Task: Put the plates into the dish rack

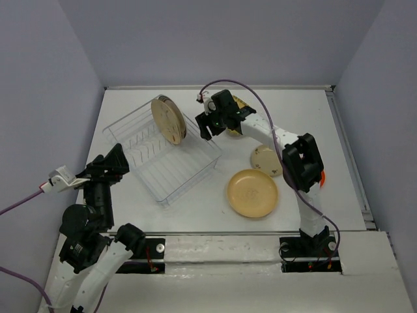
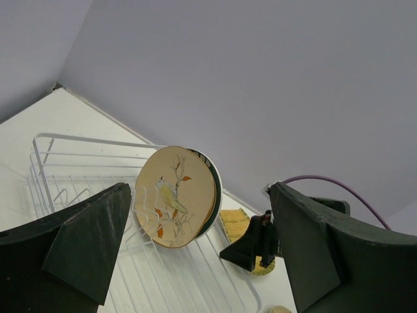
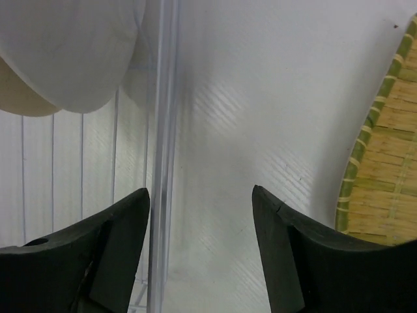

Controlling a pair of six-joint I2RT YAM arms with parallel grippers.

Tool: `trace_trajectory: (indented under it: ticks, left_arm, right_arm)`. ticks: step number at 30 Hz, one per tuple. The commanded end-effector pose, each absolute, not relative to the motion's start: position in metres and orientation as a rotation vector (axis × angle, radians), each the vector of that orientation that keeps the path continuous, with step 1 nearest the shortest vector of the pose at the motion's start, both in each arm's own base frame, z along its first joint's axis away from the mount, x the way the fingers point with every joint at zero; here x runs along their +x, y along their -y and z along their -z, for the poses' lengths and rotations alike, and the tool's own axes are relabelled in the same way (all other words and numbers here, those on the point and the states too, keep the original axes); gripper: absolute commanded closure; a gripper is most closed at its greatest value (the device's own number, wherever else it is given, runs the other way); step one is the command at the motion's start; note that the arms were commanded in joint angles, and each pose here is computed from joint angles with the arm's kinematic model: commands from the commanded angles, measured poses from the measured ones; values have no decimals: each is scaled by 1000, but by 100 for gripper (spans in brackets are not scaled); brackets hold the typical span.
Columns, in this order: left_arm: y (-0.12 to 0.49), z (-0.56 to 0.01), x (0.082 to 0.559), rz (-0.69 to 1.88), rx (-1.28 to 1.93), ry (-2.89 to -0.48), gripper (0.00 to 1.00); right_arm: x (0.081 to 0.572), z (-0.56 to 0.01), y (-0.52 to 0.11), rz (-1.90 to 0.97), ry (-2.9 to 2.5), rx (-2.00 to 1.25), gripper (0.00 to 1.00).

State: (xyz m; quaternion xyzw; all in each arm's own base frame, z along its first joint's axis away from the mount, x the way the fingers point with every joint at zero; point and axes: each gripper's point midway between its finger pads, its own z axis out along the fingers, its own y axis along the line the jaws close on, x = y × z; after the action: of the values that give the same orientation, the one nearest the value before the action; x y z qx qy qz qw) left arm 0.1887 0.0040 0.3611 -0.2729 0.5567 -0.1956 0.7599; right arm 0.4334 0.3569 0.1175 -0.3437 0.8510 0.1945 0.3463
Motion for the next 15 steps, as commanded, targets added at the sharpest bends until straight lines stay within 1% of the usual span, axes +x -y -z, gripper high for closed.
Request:
trace_trajectory:
  ticks: [1,2,4,6,7,8,9,10,11,12,14,15]
  left_arm:
    - [-3,-367,192,429,-595,-1187,1]
    - [-2,-367,192,433,-592,-1188,1]
    - [-1,-368,192,440,-586,-1187,1]
    - [0,-369,190,450,-581,-1180,1]
    - [1,-370,190,455,-575,-1179,1]
    - [1,-370,190,460,-572,-1178,1]
    - [1,-372,189,464,-569,-1172,1]
    - [2,-372,188,469,-563,-1171,1]
    - [3,-373,188,476,-555,-1172,1]
    - [4,-374,187,481,-550,-1168,1]
    - [6,-375,186,491,-540,-1165,1]
    - [5,-376,185,495,-540,-1161,1]
  right_arm:
    - [457,-210,-346,-594,-2034,-672,27]
    - [460,-220,-333,-598,-2025,-618,25]
    - [449,-241,-310,-626,-1994,-472,24]
    - [444,-247,-277,-632,-1989,-284,28]
    - [427,-245,-255,-631,-1977,-220,30]
    - [427,-240,-226,-613,-1989,-74,35]
    - [421,-233,-207,-604,-1997,8,38]
    - [399,-213,-180,-585,-2031,92,41]
    - [391,-203,-160,-596,-2044,218,45]
    - [389,-191,-121,-561,-2043,344,51]
    - [371,-179,-80,-556,-2022,502,56]
    - [354,-150,-68,-563,-2075,548,61]
